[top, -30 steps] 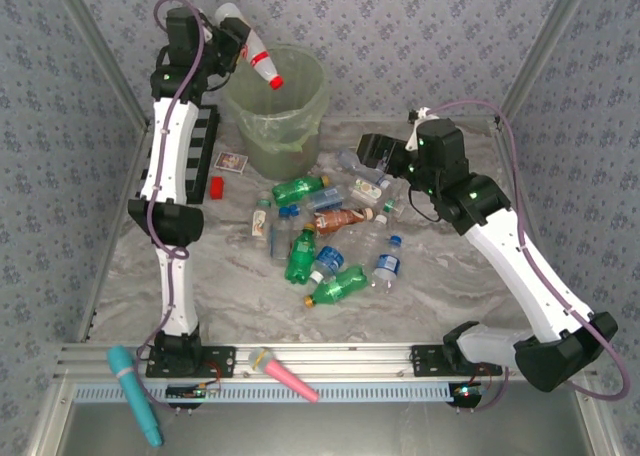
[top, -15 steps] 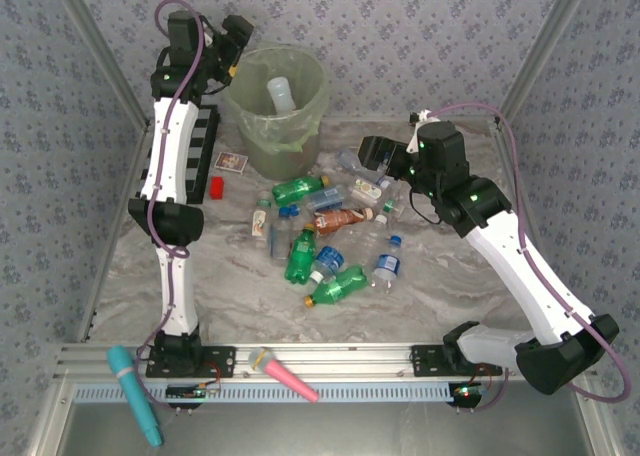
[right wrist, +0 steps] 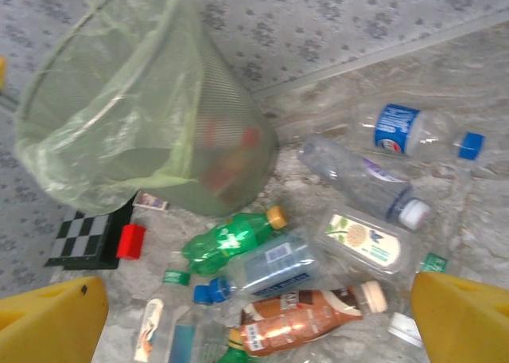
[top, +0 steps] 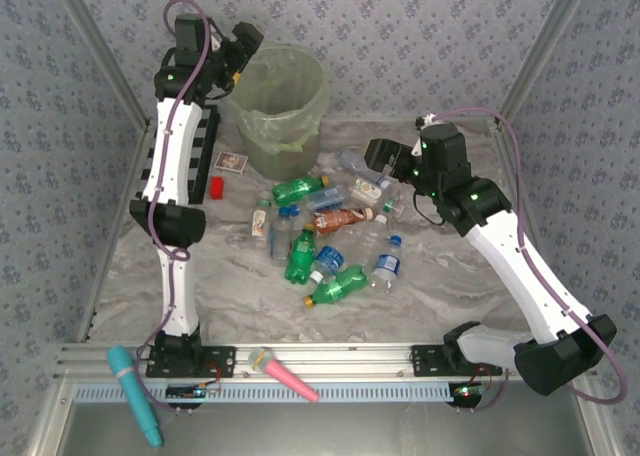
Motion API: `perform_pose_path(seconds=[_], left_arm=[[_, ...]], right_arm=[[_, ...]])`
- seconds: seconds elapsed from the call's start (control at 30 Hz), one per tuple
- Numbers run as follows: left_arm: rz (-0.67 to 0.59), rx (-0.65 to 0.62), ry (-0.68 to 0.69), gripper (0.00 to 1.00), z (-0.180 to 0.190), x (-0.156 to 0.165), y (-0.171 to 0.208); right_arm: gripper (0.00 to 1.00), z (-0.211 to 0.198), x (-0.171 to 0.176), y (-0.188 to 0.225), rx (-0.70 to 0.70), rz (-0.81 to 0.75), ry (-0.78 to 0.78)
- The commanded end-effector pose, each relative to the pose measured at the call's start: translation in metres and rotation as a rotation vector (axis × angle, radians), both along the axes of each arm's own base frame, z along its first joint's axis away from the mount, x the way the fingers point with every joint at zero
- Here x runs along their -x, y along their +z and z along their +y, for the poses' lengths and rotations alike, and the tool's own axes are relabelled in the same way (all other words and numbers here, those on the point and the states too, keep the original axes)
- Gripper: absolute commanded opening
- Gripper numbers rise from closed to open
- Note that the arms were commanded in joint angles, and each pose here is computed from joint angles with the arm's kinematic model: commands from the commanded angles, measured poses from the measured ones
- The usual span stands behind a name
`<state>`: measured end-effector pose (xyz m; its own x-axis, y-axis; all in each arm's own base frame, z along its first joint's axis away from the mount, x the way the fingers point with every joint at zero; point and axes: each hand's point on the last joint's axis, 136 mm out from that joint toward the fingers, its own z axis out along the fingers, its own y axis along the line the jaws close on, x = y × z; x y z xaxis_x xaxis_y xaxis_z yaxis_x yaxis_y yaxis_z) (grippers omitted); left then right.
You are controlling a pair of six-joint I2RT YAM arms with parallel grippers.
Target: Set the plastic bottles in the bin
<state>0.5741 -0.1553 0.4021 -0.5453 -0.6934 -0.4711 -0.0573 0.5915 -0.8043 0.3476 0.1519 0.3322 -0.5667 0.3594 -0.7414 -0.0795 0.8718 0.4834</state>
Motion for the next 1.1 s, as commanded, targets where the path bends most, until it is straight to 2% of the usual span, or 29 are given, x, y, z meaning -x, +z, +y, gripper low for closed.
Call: perform_pose_path(seconds=[0.0,0.23,0.27,0.4,0.5,0.67,0.83,1.07], left_arm=[[-0.084,-0.099,-0.055,1.0,-0.004,0.044,0.044],[-0.043,-0.265,-0.126,1.0,-0.014,0.085,0.027],[-0.038,-0.278,-0.136,1.0,-0.016,0.09,0.024],[-0.025,-0.278,-0.17,1.0,-0.021,0.108,0.009],[-0.018,-0.279,-0.206,1.0,-0.026,0.123,-0.004],[-0.007,-0.308,-0.275,1.0,-0.033,0.15,-0.029],[0.02,-0.325,-0.298,1.0,-0.029,0.171,-0.049],[-0.006,-0.337,-0.273,1.0,-0.022,0.177,-0.047]], right_arm=[[1.0,-0.013,0.0,-0.016,-0.02,0.062,-0.023],[1.0,-0.031,0.002,-0.072,0.026,0.264,-0.076],[0.97,-0.032,0.005,-0.08,0.036,0.292,-0.079],[0.86,-0.038,0.019,-0.106,0.052,0.372,-0.101],[0.78,-0.041,0.039,-0.142,0.066,0.477,-0.103],[0.71,-0.04,0.07,-0.187,0.055,0.629,-0.097],[0.68,-0.032,0.093,-0.226,0.056,0.735,-0.078],[0.68,-0.022,0.104,-0.262,0.044,0.824,-0.04]])
